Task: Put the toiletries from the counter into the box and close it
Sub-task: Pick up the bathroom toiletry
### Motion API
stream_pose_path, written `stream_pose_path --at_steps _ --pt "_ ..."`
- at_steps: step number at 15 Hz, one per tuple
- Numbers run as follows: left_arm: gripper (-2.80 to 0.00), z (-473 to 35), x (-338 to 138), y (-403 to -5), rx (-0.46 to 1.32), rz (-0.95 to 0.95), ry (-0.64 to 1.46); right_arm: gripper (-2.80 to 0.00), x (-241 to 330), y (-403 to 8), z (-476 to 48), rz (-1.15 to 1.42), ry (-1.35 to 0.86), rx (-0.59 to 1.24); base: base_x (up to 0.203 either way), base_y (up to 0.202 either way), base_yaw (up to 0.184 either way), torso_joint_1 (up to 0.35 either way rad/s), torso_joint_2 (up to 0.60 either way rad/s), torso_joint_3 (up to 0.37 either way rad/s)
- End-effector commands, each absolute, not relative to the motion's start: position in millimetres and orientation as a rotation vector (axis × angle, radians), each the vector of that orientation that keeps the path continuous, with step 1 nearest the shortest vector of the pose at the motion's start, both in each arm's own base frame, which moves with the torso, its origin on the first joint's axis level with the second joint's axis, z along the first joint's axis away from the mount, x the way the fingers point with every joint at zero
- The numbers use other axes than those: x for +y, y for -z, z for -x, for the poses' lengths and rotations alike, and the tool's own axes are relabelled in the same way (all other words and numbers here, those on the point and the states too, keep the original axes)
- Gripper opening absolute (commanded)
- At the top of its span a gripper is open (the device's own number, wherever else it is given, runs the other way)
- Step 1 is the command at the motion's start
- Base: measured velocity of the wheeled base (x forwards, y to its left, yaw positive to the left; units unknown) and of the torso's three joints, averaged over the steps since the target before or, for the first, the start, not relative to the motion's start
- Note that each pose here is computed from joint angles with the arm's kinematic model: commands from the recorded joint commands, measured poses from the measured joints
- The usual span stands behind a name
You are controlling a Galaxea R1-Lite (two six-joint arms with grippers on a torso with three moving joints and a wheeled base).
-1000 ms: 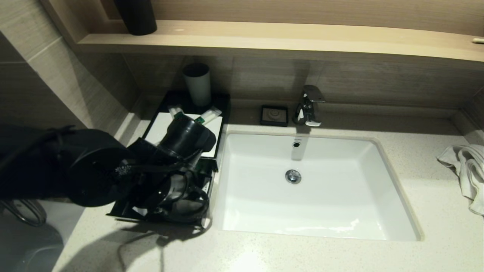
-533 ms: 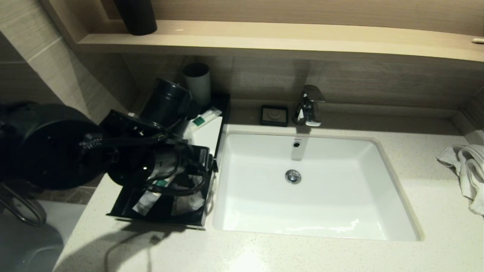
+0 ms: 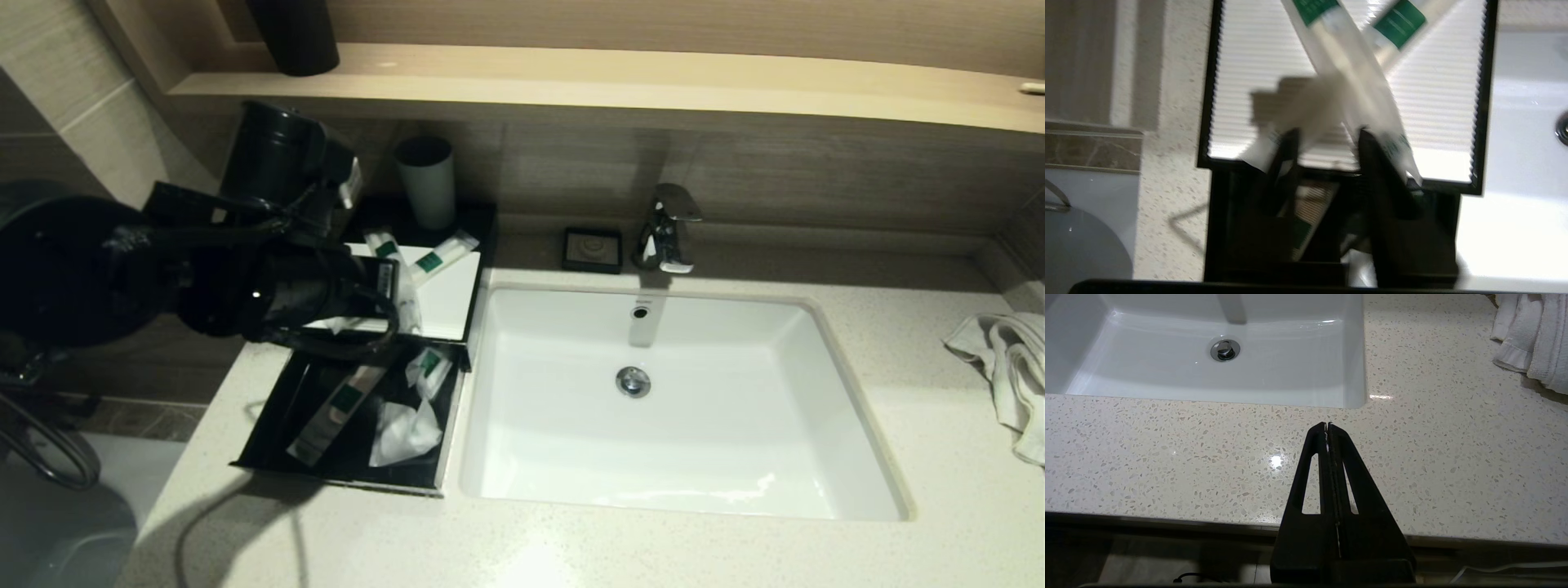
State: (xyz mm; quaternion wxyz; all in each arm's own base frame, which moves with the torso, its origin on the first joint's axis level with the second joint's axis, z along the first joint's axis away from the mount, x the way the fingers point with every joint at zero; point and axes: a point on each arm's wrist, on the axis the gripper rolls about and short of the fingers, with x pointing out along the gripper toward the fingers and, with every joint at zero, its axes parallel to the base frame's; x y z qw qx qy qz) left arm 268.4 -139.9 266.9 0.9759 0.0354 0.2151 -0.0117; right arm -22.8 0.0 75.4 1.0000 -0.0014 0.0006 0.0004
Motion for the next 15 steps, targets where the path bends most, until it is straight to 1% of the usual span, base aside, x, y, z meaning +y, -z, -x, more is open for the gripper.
stream_pose_path --at_steps 1,6,10,12,15 --pt "-2.8 -279.6 -126.7 -272.1 0.414 -0.076 -0.017 -2.8 0.0 -75.3 22.8 0.003 -0.002 0.001 0.0 0.0 0.0 0.0 0.0 0.0" --pt "-2.8 -287.7 -131.9 -263.8 0.418 -0.088 -0.01 -2.8 0.1 -75.3 22.8 0.004 0.0 0.002 0.0 0.0 0.0 0.0 0.0 0.0" --pt "-2.8 -282.9 -145.5 -262.4 0.426 -0.024 0.005 -2.8 0.0 -75.3 22.8 0.003 -0.002 0.001 0.0 0.0 0.0 0.0 0.0 0.0" --pt "-2.8 -280.6 -151.7 -267.7 0.407 0.003 0.007 -2.8 0.0 -75.5 22.8 0.003 -0.002 0.0 0.0 0.0 0.0 0.0 0.0 0.0" --pt "-2.8 -278.2 -167.1 -274.8 0.414 0.066 -0.045 -2.8 0.0 -75.4 22.8 0.003 -0.002 0.0 0.0 0.0 0.0 0.0 0.0 0.0"
